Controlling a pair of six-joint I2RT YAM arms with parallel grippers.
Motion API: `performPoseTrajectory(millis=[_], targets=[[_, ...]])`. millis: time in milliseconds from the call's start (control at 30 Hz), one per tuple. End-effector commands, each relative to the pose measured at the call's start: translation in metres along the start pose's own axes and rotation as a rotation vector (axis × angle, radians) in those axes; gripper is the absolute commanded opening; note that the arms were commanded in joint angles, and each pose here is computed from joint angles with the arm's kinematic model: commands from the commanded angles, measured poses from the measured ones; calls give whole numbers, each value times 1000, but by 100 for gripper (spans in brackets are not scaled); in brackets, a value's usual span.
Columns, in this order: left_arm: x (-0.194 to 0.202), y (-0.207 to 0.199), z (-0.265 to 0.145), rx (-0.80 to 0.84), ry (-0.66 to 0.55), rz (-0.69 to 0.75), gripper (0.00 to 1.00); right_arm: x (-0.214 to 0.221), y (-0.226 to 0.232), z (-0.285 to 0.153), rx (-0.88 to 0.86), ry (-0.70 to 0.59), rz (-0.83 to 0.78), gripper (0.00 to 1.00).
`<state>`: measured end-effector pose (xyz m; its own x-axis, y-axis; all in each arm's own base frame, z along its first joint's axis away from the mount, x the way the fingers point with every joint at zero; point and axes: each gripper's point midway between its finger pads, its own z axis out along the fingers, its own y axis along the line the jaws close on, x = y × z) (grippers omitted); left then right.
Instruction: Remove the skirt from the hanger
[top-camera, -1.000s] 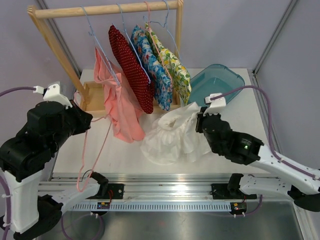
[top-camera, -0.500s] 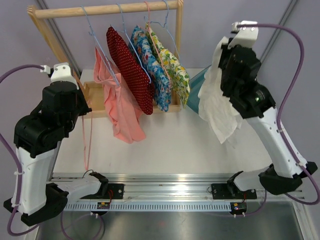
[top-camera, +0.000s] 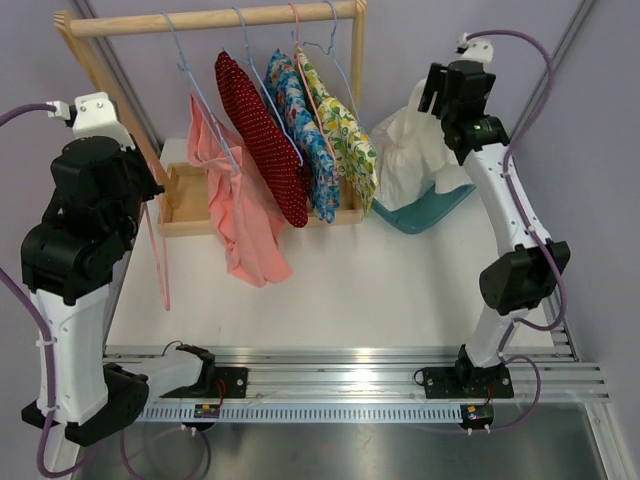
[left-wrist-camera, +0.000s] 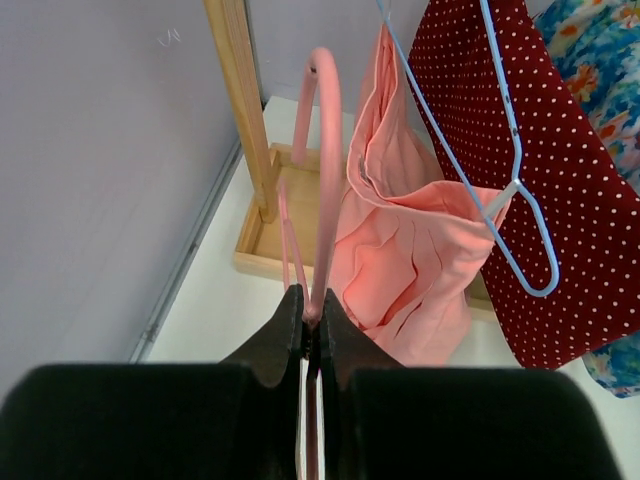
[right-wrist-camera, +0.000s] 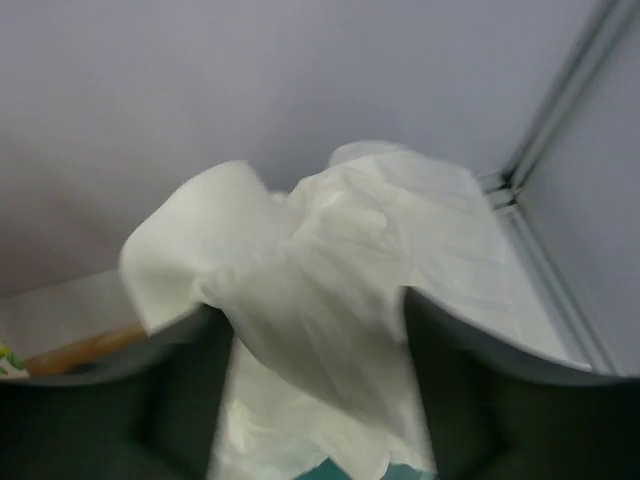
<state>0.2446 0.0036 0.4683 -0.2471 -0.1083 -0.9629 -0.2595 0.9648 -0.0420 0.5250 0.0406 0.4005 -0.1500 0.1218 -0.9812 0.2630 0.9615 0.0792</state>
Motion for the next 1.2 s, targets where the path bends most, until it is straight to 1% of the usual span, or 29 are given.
performPoseTrajectory(millis=[0, 33, 67, 100, 133, 167, 200, 233, 267, 300, 333, 367, 433, 467, 500, 533, 567, 633, 667, 700, 733, 767, 933, 1000, 1067, 1133, 1167], targets=[[-39, -13, 9, 85, -119, -1, 0, 77, 41, 27, -164, 179, 21, 94], [-42, -12, 20, 73, -116, 1, 0, 97, 42, 29, -163, 232, 18, 100], [-50, -19, 22, 121, -134, 0, 0, 123, 41, 33, -150, 290, 25, 99], [-52, -22, 29, 140, -134, 6, 0, 139, 40, 33, -146, 326, 32, 99], [-56, -18, 35, 138, -140, 5, 0, 146, 42, 31, -149, 334, 51, 100], [-60, -29, 43, 197, -148, 9, 0, 153, 42, 28, -149, 348, 98, 100], [-65, -32, 47, 221, -160, 10, 0, 171, 39, 17, -154, 385, 117, 99], [-68, -29, 53, 223, -169, 8, 0, 172, 48, 12, -206, 379, 161, 99], [-74, -37, 59, 271, -183, -6, 0, 203, 46, 2, -207, 440, 198, 99], [-78, -38, 62, 292, -193, -16, 0, 196, 49, -10, -243, 424, 236, 99], [-82, -32, 69, 278, -204, -31, 0, 195, 57, -16, -299, 413, 277, 99], [-86, -36, 77, 300, -209, -41, 0, 221, 54, -25, -299, 462, 299, 99], [-97, -31, 84, 294, -234, -48, 0, 221, 62, -38, -363, 458, 335, 100], [-104, -34, 85, 318, -252, -55, 0, 237, 60, -45, -368, 488, 328, 99], [-104, -36, 96, 332, -242, -59, 0, 238, 64, -51, -390, 489, 323, 99], [-113, -35, 97, 341, -273, -59, 0, 241, 64, -54, -398, 491, 315, 99], [-117, -40, 97, 373, -282, -55, 0, 252, 62, -58, -395, 511, 308, 100], [-123, -40, 107, 373, -295, -58, 0, 254, 62, -62, -407, 510, 306, 99], [-132, -44, 102, 402, -318, -56, 0, 262, 60, -65, -404, 526, 301, 100], [-136, -45, 102, 407, -333, -57, 0, 262, 61, -67, -412, 527, 298, 99], [-139, -43, 111, 393, -335, -64, 0, 264, 59, -67, -410, 530, 294, 100], [-149, -41, 107, 379, -362, -71, 0, 267, 58, -69, -408, 536, 289, 99], [-150, -35, 137, 351, -357, -93, 0, 263, 60, -79, -446, 540, 297, 99], [-146, -35, 152, 341, -350, -90, 0, 264, 60, -84, -459, 544, 300, 99], [-159, -34, 155, 337, -404, -77, 0, 265, 60, -90, -472, 550, 297, 99], [-164, -29, 166, 321, -410, -79, 0, 265, 59, -94, -475, 550, 297, 99], [-163, -29, 175, 326, -405, -106, 0, 266, 60, -97, -480, 553, 296, 99]])
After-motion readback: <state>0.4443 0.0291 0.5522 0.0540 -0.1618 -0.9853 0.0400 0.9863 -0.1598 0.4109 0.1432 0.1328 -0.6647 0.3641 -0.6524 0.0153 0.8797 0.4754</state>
